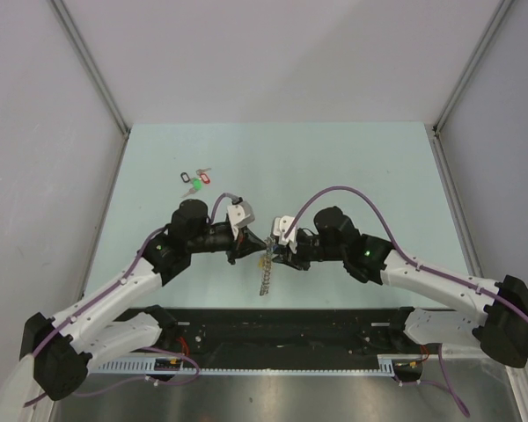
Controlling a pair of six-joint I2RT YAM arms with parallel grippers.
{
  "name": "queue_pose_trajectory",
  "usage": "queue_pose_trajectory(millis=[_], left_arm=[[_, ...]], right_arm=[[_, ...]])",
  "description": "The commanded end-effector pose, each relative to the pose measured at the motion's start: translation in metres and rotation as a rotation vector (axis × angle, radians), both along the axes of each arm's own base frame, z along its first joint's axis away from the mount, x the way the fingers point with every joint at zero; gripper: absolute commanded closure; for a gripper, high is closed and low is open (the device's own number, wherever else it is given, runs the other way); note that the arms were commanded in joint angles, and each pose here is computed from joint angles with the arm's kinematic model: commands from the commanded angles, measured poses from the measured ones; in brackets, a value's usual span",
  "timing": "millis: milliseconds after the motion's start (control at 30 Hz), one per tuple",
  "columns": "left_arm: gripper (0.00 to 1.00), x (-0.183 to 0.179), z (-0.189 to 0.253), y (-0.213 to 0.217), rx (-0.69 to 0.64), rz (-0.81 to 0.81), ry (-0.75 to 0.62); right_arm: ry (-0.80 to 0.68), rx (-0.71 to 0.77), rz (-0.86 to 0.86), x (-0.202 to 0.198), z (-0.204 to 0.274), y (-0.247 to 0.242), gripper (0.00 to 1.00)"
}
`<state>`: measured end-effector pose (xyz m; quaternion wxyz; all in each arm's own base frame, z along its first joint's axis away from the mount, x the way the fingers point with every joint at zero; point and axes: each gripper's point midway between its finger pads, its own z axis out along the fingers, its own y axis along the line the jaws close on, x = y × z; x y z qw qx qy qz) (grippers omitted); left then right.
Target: Put the keys on the keyring
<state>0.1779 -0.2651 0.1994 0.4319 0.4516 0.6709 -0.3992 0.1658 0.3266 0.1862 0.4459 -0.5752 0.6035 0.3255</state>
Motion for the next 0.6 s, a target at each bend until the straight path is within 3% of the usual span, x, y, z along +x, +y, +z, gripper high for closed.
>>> queue_pose_trajectory(millis=[0,167,367,567], left_arm=[[1.00,0.006,0.037,-0.004,-0.112,0.017,-0.100],[1.00,0.004,0.037,-0.005,-0.113,0.007,-0.102],[1.00,0.004,0.041,-0.007,-0.129,-0.010,-0.126],[1.00,0.004,0.041,-0.006,-0.132,-0.009,-0.131]], right_arm=[[-0.024,0.029,-0.041,0.007,0.020,-0.003,0.65],[-0.046,0.092,-0.111,0.018,0.030,-0.011,0.59],[-0.045,0.228,-0.111,0.019,0.054,-0.018,0.58],[0.024,0.260,-0.091,0.023,0.052,-0.016,0.59]])
